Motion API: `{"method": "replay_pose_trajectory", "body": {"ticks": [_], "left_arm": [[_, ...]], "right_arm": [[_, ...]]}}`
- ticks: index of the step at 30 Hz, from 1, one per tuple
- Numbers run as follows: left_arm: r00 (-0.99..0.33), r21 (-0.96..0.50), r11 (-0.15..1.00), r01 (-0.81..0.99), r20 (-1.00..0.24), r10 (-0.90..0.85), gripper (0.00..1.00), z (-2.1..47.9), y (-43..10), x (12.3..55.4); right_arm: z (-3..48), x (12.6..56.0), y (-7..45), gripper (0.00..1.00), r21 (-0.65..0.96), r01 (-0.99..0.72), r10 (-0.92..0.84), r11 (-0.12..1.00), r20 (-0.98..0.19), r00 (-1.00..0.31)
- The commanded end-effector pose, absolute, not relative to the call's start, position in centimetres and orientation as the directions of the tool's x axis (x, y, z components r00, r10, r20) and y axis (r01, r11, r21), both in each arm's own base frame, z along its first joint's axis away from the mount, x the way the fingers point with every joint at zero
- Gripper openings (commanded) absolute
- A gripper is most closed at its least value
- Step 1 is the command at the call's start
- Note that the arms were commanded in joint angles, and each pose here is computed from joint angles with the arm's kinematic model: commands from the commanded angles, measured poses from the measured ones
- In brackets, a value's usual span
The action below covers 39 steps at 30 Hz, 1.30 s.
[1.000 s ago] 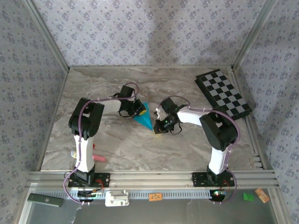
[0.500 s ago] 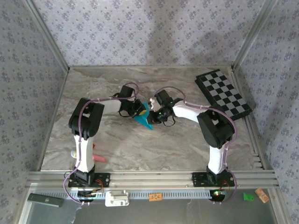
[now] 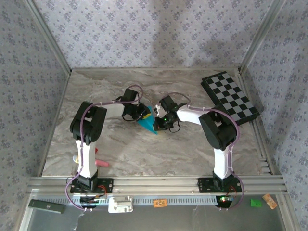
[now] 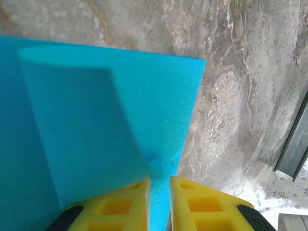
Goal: Fold a paper plane with a square sheet of paper (pick it up from the middle)
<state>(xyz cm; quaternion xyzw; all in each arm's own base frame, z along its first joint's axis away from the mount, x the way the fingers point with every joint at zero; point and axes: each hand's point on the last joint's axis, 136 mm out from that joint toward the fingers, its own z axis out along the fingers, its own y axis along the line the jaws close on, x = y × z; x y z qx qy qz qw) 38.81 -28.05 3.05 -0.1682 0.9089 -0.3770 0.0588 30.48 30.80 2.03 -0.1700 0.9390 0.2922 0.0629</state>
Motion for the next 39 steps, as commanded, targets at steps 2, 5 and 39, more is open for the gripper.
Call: {"method": "replay_pose_trajectory", "body": {"ticks": [2, 5, 39], "left_arm": [[-0.951, -0.739, 0.666, -0.098, -0.129, -0.282, 0.19, 7.2, -28.3, 38.3], [-0.956, -0.739, 0.671, -0.058, -0.154, -0.251, 0.18, 7.4, -28.4, 37.1], [-0.98, -0.637, 0.768, -0.074, -0.098, -0.176, 0.1, 0.3, -26.4, 37.4]], "right_arm": [[-2.1, 27.2, 26.9, 0.07, 0.42, -0.296, -0.309, 0.858, -0.039, -0.95], [-2.0, 27.4, 27.0, 0.07, 0.416, -0.297, -0.31, 0.859, -0.037, -0.95], [-3.2, 26.8, 24.5, 0.06, 0.276, -0.354, -0.373, 0.894, 0.015, -0.928]]}}
